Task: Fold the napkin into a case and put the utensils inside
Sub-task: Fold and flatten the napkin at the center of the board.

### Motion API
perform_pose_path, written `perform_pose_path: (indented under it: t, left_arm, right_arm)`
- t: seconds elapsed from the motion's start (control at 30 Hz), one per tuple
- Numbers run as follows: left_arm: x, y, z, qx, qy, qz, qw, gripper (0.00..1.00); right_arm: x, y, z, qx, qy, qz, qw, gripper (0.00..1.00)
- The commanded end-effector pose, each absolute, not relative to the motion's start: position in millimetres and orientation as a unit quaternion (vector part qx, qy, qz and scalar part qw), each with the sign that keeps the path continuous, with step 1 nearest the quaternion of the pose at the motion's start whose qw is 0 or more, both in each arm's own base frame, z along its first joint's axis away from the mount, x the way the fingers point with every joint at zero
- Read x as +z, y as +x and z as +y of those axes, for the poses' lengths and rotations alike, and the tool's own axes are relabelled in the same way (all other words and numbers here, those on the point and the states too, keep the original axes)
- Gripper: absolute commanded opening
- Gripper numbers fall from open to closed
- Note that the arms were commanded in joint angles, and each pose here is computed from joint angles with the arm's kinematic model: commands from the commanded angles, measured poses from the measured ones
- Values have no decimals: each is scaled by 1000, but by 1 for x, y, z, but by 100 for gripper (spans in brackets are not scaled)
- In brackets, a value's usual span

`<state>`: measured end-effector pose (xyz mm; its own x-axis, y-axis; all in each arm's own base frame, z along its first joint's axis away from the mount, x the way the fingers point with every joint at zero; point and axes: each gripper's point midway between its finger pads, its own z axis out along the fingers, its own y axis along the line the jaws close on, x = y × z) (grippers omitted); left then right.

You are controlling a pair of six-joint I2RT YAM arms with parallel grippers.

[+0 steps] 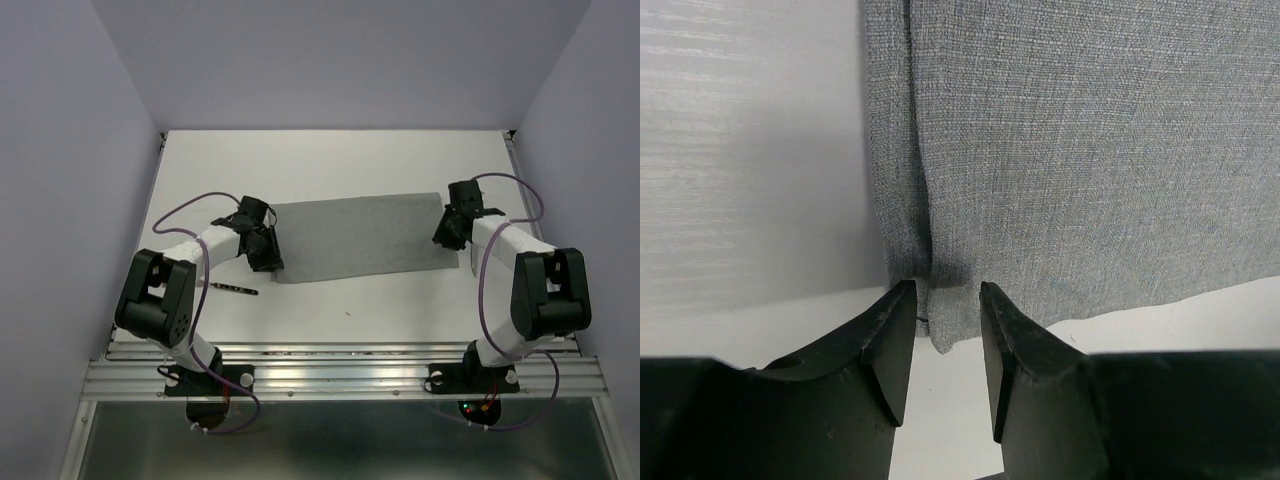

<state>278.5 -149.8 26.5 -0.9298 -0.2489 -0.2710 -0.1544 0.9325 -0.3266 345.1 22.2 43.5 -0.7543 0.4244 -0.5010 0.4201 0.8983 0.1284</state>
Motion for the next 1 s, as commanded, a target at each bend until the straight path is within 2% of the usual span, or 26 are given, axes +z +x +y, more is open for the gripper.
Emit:
perform_pose_path:
  t: [0.0, 0.5, 0.97]
  left_arm:
    - [46, 282, -153, -159, -90, 969, 168, 43]
    - [35, 266, -153, -155, -123, 969, 148, 37]
    - [22, 251, -148, -131, -129, 975, 121, 36]
  right_arm:
    - [74, 365, 35, 45, 209, 927, 308, 32]
    - [73, 324, 36, 55, 221, 927, 297, 33]
    - [72, 321, 35, 54, 221, 928, 296, 33]
